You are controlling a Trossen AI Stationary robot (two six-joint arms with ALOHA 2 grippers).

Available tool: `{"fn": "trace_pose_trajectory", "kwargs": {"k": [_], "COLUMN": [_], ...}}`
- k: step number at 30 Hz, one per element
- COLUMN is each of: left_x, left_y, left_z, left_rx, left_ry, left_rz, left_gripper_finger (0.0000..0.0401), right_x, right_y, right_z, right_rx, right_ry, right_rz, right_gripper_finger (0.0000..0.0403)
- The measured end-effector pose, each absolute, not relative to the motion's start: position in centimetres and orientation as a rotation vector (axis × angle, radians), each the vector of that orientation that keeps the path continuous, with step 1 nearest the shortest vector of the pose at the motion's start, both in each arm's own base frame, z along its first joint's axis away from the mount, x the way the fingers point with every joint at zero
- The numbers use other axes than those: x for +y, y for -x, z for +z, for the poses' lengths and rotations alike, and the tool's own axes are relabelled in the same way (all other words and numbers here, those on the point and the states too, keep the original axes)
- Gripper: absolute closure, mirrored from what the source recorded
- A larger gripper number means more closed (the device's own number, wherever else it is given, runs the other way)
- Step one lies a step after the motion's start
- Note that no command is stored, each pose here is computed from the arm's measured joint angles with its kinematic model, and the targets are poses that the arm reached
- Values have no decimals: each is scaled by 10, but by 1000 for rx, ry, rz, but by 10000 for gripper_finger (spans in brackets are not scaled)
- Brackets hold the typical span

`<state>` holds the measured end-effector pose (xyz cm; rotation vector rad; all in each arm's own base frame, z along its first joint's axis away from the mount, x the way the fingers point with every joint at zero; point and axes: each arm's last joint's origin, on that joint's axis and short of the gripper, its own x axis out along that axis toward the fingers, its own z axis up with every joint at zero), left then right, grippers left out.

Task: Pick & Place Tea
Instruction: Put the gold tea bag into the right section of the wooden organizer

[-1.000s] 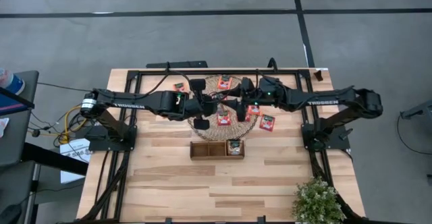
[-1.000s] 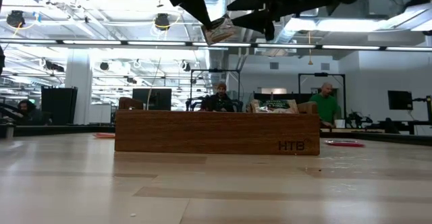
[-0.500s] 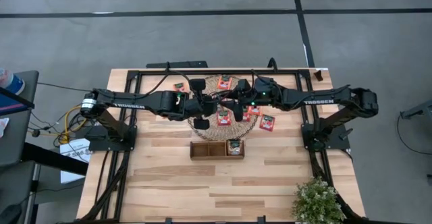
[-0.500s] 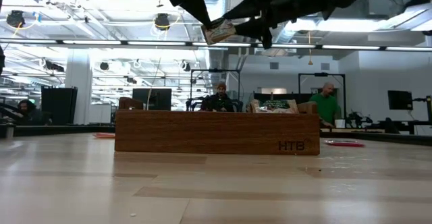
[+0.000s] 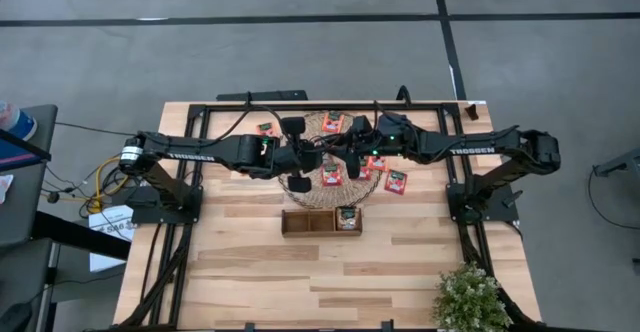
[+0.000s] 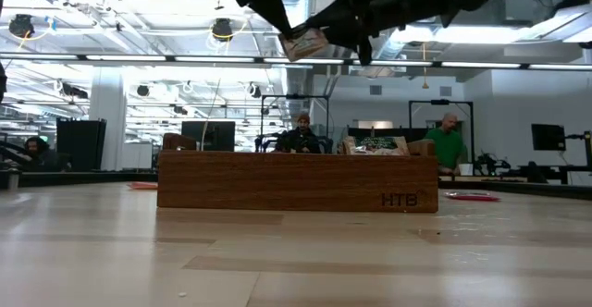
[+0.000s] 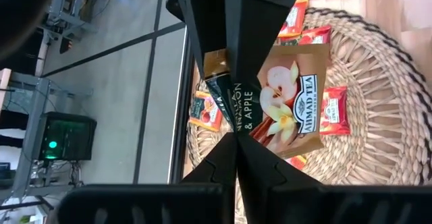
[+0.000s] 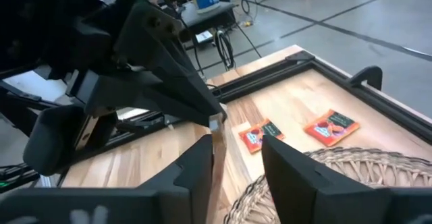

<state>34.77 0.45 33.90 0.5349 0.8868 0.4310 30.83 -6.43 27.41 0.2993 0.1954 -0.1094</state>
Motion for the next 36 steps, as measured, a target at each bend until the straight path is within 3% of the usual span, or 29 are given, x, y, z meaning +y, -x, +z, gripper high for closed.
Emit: {"fn": "trace_pose_trajectory", "kwargs": {"k": [14, 28, 36], "left_x": [4, 5, 5], "left_y": [-348, -348, -348], "left_z": [340, 340, 340], "left_rx": [877, 875, 863], "left_ry": [-531, -535, -494], "left_rz": [430, 463, 488], "left_gripper_finger": [401, 399, 344], "right_x": [-64, -64, -64], "right_y": [-309, -309, -308], "right_z": [275, 275, 275], "right_rx": [186, 184, 184], "right_ry": [-298, -315, -315], "right_rz": [-85, -102, -114], "right_gripper_finger": [397, 402, 403]}}
